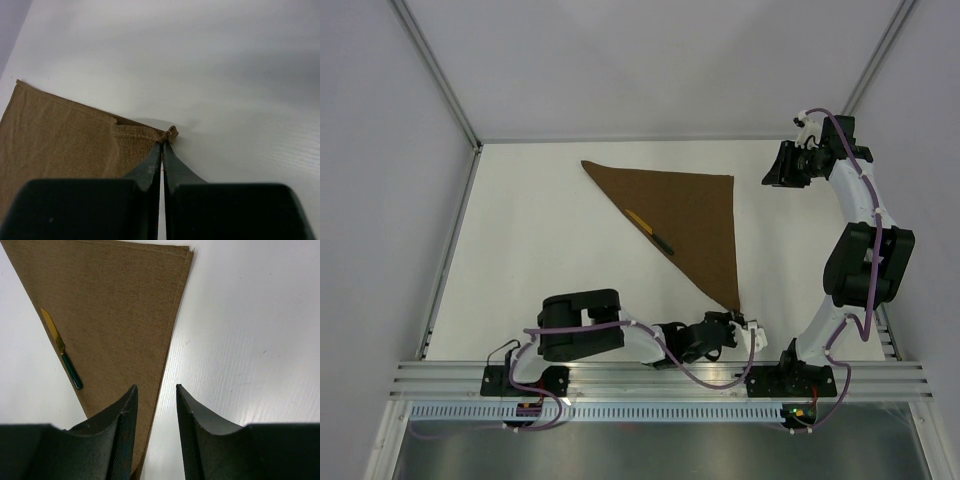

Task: Fold the napkin, place the utensils inside, and roll it up
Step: Fold the napkin

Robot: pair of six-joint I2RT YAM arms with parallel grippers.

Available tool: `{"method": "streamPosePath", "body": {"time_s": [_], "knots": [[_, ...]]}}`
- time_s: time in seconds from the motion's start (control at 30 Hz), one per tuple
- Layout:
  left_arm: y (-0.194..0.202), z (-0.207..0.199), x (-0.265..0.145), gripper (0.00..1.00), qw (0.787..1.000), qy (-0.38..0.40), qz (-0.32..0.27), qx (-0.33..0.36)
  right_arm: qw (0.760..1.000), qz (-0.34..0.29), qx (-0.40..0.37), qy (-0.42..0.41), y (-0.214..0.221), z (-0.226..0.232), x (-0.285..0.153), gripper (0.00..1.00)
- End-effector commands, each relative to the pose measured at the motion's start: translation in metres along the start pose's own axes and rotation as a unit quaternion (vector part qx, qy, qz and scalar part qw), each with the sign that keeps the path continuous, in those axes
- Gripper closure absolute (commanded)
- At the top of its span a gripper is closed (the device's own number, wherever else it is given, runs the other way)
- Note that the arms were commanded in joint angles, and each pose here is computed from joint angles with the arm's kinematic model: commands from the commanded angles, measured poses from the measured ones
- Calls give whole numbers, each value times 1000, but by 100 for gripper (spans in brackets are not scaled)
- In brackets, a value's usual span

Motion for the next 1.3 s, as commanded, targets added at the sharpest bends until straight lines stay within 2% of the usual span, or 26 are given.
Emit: {"method": "streamPosePath", "body": {"time_s": [0.0,0.2,0.33,0.53,1.13,1.27], "knots": [[-24,41,1,98,993,-24,-32,-110,1000,-22,-10,-16,-6,11,-14,58],[-3,90,0,98,968,-59,-10,-245,1000,-22,-10,-17,-6,11,-14,58],[18,125,-3,98,932,-86,5,-351,1000,-21,-7,-18,-6,11,-14,58],[66,170,-10,98,882,-123,35,-454,1000,-19,-7,-22,-6,12,-12,59],[149,224,-32,98,802,-172,78,-567,1000,-5,-16,-25,-5,19,-2,60],[158,236,-33,98,791,-179,83,-579,1000,-1,-18,-23,-3,20,0,60]]}}
Point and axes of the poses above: each gripper's point midway between its finger pads, its own x axis out along the fingers, its own z axis along the line the jaws close on, y = z × x, the point moved 8 cm from there along -x, back along the fingers, and after that the axes turned 14 degrees about x, right-handed, at the moved point
